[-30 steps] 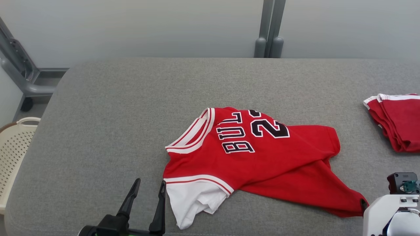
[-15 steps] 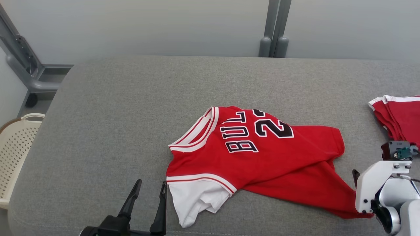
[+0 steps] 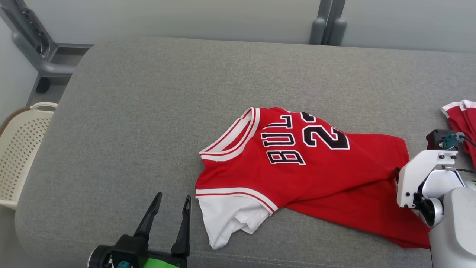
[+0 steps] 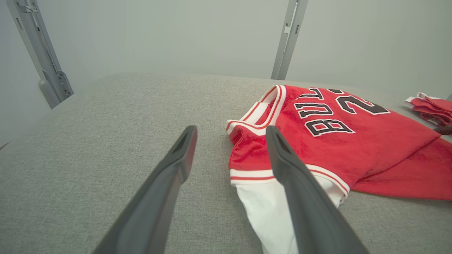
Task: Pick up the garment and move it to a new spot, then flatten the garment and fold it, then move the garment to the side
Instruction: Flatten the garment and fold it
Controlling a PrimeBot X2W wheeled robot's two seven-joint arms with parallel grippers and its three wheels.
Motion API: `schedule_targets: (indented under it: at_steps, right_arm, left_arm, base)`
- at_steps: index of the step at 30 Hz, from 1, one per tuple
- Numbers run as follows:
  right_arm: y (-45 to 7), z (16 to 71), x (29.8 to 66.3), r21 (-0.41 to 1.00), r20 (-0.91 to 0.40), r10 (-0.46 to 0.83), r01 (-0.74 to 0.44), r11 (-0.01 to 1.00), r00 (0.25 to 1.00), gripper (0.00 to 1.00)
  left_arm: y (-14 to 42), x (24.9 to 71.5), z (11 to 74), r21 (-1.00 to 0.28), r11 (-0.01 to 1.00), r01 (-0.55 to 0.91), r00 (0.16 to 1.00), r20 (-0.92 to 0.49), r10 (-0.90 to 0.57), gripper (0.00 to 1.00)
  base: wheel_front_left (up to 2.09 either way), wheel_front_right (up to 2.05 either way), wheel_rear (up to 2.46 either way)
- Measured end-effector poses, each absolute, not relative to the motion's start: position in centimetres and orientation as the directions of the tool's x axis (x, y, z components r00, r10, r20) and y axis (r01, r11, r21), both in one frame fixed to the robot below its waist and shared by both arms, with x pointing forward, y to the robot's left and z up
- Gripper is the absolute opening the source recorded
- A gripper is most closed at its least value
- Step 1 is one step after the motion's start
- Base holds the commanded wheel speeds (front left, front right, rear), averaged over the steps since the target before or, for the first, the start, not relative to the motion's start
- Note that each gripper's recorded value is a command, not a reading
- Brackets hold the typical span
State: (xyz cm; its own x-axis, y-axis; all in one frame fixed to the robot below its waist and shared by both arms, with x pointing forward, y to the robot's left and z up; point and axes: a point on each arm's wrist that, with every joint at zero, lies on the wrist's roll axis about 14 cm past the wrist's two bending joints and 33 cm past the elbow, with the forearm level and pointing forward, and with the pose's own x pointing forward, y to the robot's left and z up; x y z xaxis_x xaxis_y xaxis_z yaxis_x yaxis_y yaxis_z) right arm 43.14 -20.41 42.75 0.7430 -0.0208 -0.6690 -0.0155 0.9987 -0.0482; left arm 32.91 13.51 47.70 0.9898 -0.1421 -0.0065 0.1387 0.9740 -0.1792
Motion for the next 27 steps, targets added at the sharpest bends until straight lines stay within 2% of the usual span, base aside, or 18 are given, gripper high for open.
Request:
schedule_targets:
  at_steps: [9, 27]
  right_arm:
    - [-18.3, 40.0, 43.8, -0.035, -0.730, 0.025, -0.074, 0.997, 0.683, 1.00]
    - [-20.4, 41.2, 41.9, -0.037, -0.721, -0.003, -0.034, 0.999, 0.693, 1.00]
  left_arm:
    - [14.3, 33.1, 47.2, -0.178, 0.978, 0.109, 0.993, -0.027, -0.116, 1.00]
    - [13.9, 33.3, 47.3, -0.185, 0.976, 0.116, 0.992, -0.020, -0.122, 1.00]
  base:
    - [0.00, 0.00, 0.00]
    - [0.00, 0.00, 0.00]
